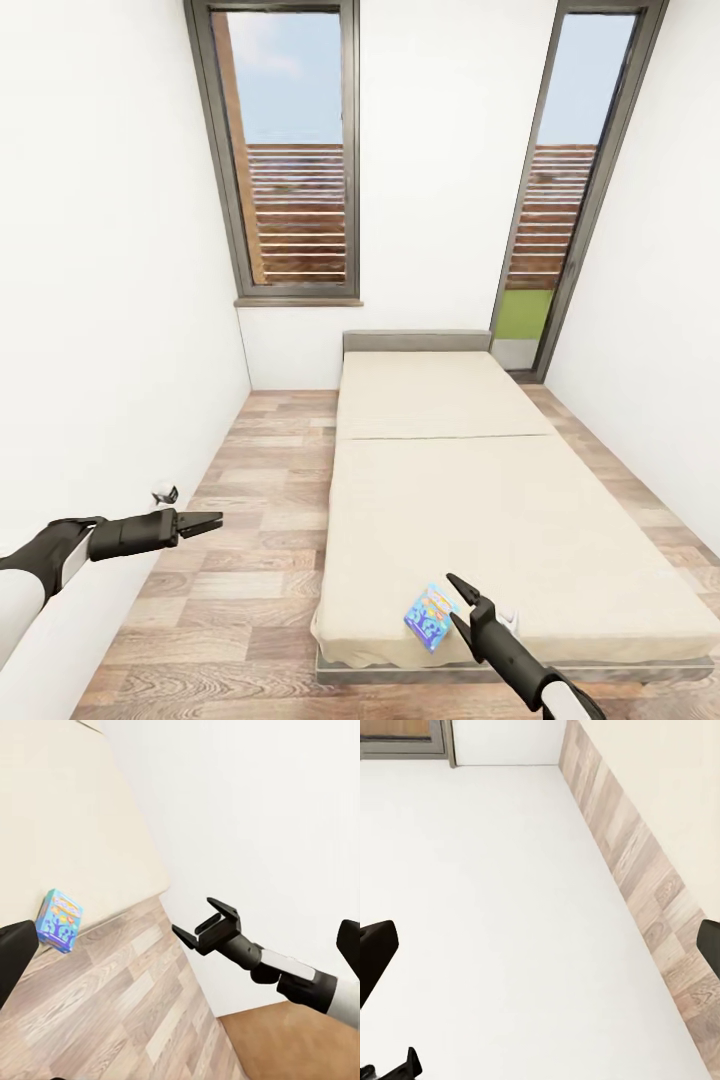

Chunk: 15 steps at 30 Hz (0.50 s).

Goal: Put all the toys in the child's room - the three board games (two on the bed and one on the table), the two jigsaw puzzles on the table, and the tennis ball on the table - inside the toy box on the table in the child's room.

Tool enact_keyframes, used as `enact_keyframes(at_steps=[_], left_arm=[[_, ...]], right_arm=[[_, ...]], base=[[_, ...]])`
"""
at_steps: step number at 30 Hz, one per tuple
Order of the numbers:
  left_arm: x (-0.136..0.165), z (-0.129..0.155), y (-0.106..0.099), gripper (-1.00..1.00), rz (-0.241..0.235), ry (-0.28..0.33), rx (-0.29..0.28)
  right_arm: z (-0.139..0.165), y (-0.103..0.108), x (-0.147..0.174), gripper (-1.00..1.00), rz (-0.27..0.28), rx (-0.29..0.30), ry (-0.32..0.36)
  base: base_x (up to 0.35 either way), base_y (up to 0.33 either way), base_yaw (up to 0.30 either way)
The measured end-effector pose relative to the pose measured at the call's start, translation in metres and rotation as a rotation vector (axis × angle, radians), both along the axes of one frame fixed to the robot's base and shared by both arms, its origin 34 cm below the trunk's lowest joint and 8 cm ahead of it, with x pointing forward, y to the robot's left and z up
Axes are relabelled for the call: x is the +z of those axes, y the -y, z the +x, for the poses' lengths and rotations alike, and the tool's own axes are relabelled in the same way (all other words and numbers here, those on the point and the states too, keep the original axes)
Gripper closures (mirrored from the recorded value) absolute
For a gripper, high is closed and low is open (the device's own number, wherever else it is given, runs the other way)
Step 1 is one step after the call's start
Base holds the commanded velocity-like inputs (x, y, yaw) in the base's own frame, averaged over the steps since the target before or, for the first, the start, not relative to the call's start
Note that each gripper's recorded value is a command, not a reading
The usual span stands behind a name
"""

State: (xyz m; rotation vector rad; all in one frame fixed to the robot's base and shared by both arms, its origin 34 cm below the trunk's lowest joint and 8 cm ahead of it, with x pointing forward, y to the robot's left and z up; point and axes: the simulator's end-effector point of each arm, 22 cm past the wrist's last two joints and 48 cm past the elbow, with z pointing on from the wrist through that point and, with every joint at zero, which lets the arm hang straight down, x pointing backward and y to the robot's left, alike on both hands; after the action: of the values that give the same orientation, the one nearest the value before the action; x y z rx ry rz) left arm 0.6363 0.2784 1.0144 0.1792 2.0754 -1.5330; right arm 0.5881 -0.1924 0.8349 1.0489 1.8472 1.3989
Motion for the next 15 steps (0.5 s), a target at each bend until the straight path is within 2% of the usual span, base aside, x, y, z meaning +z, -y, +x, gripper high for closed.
enact_keyframes(at_steps=[8, 15], left_arm=[[-0.003, 0.005, 0.002, -1.00, -0.028, -0.046, 0.013], [-0.008, 0.008, 0.003, -1.00, -0.035, -0.054, 0.016]], right_arm=[[0.002, -0.002, -0.008, -1.00, 0.005, 0.000, -0.010], [0.003, -0.003, -0.016, -1.00, 0.012, 0.000, -0.025]], base=[[0.000, 0.000, 0.000], [0.000, 0.000, 0.000]])
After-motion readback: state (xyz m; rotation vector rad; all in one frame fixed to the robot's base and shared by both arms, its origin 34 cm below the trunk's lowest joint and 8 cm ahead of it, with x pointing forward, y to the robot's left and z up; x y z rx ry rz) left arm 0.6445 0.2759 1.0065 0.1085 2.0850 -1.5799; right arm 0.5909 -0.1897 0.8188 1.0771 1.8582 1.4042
